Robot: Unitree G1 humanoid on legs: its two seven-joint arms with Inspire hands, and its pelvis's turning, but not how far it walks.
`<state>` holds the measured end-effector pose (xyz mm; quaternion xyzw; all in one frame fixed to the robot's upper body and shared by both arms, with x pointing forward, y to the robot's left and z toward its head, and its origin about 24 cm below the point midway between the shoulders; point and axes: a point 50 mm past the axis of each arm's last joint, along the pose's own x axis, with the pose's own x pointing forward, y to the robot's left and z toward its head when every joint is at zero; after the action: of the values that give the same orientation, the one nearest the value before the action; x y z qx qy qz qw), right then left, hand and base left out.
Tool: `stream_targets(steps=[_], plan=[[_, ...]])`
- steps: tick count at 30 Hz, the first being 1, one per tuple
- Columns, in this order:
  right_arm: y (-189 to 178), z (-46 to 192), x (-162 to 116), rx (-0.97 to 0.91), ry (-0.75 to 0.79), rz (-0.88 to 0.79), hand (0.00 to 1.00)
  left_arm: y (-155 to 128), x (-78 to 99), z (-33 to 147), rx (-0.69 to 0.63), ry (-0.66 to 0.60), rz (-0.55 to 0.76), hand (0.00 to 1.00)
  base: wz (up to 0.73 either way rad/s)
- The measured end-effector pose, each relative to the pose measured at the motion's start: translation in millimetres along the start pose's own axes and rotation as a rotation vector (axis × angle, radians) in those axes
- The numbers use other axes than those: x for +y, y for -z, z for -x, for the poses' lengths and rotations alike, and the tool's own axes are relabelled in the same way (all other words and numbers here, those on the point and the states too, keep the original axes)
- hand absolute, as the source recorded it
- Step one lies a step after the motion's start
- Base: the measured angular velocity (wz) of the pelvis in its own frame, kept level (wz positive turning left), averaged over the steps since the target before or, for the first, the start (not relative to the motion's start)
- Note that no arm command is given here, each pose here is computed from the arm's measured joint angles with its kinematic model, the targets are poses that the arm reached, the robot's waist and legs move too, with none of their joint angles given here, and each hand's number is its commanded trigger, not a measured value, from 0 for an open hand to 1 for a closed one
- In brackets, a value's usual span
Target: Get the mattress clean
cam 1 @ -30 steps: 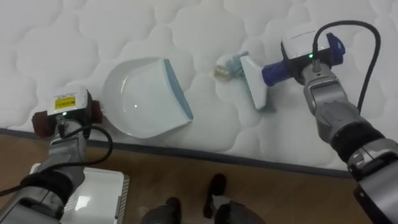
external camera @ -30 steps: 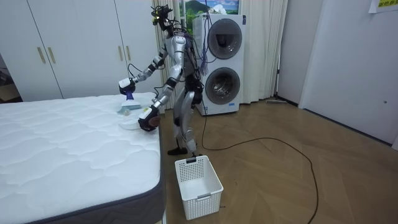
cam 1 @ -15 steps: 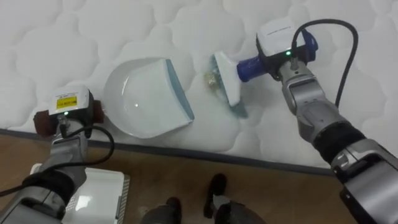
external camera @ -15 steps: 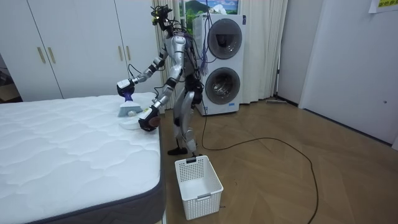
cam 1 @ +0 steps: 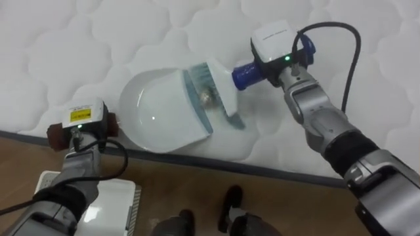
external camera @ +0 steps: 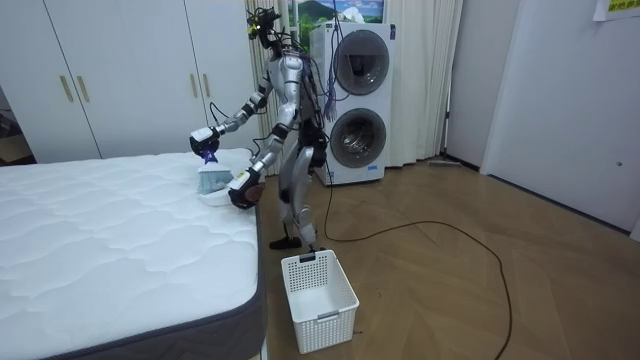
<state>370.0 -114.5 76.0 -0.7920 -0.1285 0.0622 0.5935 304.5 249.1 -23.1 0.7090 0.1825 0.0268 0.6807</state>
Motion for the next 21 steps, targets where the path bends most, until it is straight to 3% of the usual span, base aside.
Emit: stream_targets(steps=[9,21], plan=[[-22,-1,2,-0.074,-0.082,-0.088,1.00,-7,-5.2,2.7,-0.021,0.017,0.005,1.00,0.02],[-54,0,5,-0.142,-0.232,-0.476,1.00,-8,-8.5,3.9,-0.036,0.028,0.012,1.00,0.01]])
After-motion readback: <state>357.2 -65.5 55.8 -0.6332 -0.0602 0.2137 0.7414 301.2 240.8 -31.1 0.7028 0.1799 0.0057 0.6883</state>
